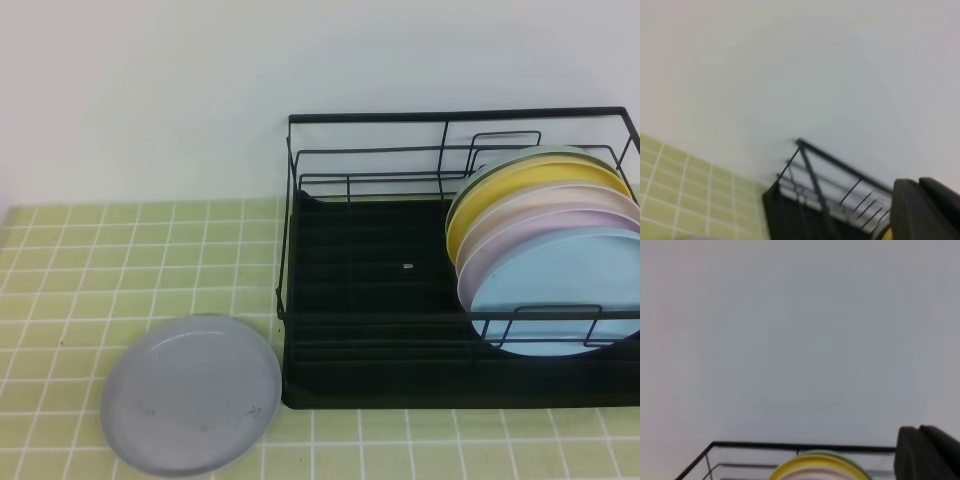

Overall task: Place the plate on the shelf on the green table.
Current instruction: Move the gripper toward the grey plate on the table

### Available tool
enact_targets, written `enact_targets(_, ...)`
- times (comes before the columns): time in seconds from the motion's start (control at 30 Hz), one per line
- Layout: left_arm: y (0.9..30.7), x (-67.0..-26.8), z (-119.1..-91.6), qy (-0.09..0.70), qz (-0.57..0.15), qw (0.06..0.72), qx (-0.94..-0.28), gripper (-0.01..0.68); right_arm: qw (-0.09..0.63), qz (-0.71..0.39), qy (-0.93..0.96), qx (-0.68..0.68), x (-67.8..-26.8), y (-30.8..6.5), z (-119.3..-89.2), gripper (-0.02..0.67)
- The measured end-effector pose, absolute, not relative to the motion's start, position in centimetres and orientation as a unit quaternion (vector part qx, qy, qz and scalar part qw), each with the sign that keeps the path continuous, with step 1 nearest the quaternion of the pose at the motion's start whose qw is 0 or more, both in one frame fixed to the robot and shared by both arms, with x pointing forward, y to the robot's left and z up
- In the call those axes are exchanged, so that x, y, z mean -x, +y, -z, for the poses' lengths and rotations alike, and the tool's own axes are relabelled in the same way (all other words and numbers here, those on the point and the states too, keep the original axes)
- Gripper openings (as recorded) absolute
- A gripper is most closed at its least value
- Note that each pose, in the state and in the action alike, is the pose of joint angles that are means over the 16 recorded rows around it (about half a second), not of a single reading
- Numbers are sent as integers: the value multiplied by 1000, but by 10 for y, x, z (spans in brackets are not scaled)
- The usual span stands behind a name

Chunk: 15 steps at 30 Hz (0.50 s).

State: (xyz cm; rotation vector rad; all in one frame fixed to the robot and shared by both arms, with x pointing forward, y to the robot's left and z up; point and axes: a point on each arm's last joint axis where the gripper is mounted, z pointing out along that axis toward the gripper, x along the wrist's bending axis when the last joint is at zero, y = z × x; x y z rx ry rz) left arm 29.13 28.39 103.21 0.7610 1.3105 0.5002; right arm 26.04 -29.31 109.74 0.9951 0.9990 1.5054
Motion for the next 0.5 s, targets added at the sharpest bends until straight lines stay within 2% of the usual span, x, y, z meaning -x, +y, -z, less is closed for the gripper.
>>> enact_targets(0.23,276,-310,-1055,583,-242,626,-458,-2,454,-611,467,-450,-271,-287,-1090,-2)
enact_targets(0.5,272,-355,-1068,605,-235,513,-562,-2,363,-561,551,-500,-292,-277,-1074,-2)
